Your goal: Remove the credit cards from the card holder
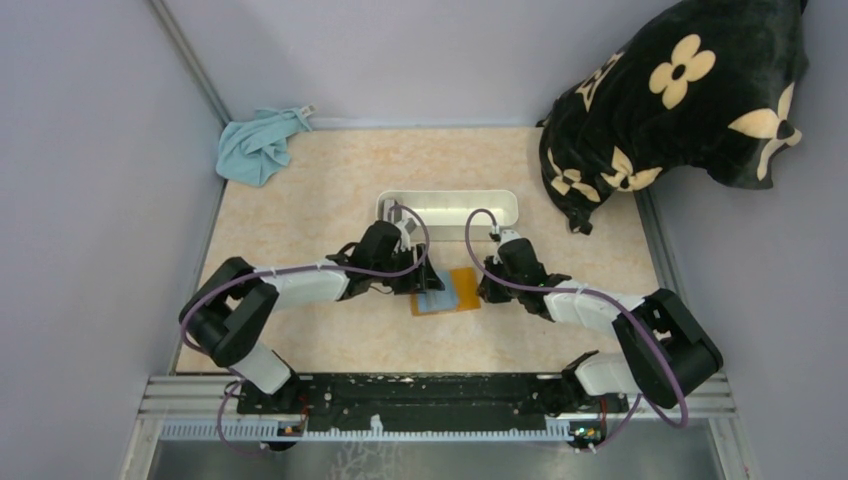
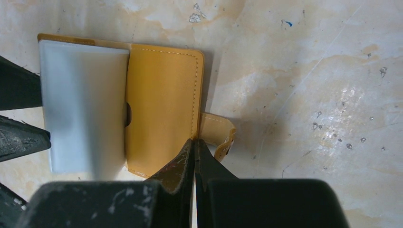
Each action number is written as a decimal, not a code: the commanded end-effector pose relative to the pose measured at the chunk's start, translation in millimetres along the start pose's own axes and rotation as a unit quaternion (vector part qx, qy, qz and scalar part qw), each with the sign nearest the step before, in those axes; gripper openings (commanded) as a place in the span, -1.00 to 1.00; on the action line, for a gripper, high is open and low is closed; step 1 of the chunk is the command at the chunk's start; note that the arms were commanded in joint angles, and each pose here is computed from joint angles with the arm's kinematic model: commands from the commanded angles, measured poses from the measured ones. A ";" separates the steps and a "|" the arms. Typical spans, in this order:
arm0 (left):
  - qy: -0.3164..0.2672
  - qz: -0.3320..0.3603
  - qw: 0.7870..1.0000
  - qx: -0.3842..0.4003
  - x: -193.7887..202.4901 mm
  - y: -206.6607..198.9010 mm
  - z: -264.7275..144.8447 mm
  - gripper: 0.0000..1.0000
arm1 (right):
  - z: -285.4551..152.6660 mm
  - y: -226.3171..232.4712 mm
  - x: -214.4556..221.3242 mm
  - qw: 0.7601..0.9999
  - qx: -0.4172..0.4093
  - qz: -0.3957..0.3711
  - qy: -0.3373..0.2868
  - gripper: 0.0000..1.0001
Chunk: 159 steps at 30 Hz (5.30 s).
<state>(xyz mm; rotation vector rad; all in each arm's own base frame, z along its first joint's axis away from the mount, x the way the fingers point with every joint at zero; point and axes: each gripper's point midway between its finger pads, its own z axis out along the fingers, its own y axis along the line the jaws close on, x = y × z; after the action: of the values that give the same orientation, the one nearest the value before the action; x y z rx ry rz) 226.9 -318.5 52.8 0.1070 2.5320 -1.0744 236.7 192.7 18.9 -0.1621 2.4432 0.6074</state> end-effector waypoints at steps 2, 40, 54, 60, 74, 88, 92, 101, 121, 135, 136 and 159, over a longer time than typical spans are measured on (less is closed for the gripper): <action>-0.008 0.021 0.998 0.051 -18.0 -33.9 11.5 0.32 | 0.2 -8.2 14.4 1.000 0.010 -0.004 0.015 -1.00; 0.012 0.031 0.997 0.068 -21.3 -54.3 34.5 0.24 | -12.6 -3.4 5.6 1.000 -0.005 0.001 -0.013 -1.00; -0.022 0.080 0.996 -0.015 -33.5 -18.5 37.1 -1.00 | -45.2 11.4 -27.2 0.998 -0.012 -0.010 -0.055 -1.00; -0.023 0.101 0.993 -0.058 -42.3 1.0 40.3 -1.00 | -49.5 36.8 -40.5 0.995 -0.072 -0.010 -0.074 -0.98; -0.022 0.088 0.992 -0.089 -45.5 32.6 34.3 -1.00 | -1.1 34.6 10.1 0.996 -0.084 0.035 0.001 -1.00; 0.013 0.041 0.998 -0.039 -6.1 33.0 27.8 -1.00 | 8.4 -6.2 0.4 0.999 -0.018 0.046 -0.005 -1.00; 0.021 0.022 0.999 -0.018 5.8 29.6 24.9 -1.00 | 13.2 -10.0 -7.3 0.999 -0.015 0.046 -0.008 -1.00; 0.028 0.011 1.000 0.007 16.2 17.4 22.8 -1.00 | 14.8 -16.9 -27.2 0.999 -0.010 0.043 -0.020 -1.00; -0.022 0.082 0.996 0.013 -40.6 -19.6 23.7 -0.87 | 8.8 -5.4 -32.9 0.998 -0.036 0.037 -0.025 -0.51; -0.011 0.027 0.999 0.020 -31.1 -4.5 59.7 0.24 | 6.0 -6.6 -25.9 0.998 -0.037 0.041 -0.020 -0.59; -0.010 0.027 0.999 0.026 -30.9 -6.0 60.9 0.24 | 6.3 -6.5 -25.0 0.998 -0.038 0.041 -0.020 -0.59; -0.005 0.013 0.987 0.163 -27.6 -60.2 49.4 0.14 | 13.5 -11.5 -9.9 0.998 -0.037 0.050 -0.003 -0.60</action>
<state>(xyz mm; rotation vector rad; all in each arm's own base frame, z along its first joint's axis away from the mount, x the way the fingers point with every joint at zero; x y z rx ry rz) 272.9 -380.9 45.4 0.1511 2.3808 -1.3102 262.3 195.5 26.6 -0.0810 2.3921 0.7652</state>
